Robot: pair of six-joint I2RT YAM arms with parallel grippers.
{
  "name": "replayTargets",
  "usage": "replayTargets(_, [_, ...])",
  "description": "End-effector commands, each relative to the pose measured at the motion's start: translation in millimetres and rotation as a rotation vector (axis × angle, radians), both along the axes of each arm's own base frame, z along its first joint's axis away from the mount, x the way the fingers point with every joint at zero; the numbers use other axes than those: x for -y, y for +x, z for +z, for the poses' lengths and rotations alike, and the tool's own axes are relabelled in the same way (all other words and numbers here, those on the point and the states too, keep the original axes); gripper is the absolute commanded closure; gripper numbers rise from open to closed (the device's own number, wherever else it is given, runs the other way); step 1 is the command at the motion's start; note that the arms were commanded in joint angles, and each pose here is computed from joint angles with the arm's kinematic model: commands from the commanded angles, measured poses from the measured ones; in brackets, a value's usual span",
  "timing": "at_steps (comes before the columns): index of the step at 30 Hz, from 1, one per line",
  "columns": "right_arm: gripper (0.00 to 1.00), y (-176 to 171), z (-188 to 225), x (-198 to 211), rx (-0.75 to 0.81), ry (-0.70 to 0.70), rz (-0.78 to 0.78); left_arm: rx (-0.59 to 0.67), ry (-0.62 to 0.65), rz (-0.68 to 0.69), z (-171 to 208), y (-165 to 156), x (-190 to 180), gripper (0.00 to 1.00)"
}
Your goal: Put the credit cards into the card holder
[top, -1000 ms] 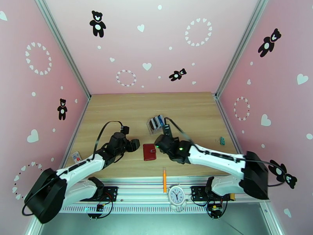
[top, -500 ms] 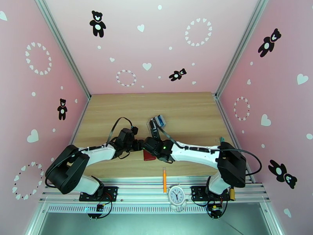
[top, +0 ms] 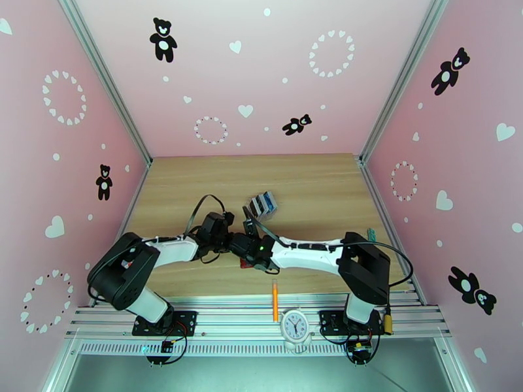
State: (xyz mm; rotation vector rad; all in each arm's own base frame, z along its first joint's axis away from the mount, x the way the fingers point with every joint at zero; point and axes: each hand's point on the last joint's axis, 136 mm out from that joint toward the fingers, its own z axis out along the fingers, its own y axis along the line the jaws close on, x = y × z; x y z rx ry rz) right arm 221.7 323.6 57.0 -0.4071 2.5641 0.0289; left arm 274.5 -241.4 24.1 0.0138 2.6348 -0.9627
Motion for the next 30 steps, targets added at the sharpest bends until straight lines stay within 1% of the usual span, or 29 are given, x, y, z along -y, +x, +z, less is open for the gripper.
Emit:
replayTargets(1, [0.6, 1.3, -1.6, -9.9, -0.01, 0.009, -0.007, -0.037, -0.001, -0.009, -4.3, -0.4, 1.1, 0.69])
replayTargets(7, [0.6, 2.4, -7.9, -11.4, -0.026, 0.001, -0.017, -0.04, 0.005, -0.003, -5.5, -0.7, -0.8, 0.72])
replayTargets(17, [0.62, -1.9, -23.0, -9.7, -0.062, -0.003, -0.05, -0.045, -0.001, 0.004, -5.8, -1.4, -1.7, 0.72])
replayTargets(30, [0.61, 0.6, -39.8, -8.9, -0.078, -0.021, -0.063, -0.045, -0.022, 0.004, -3.7, -2.3, -0.6, 0.72])
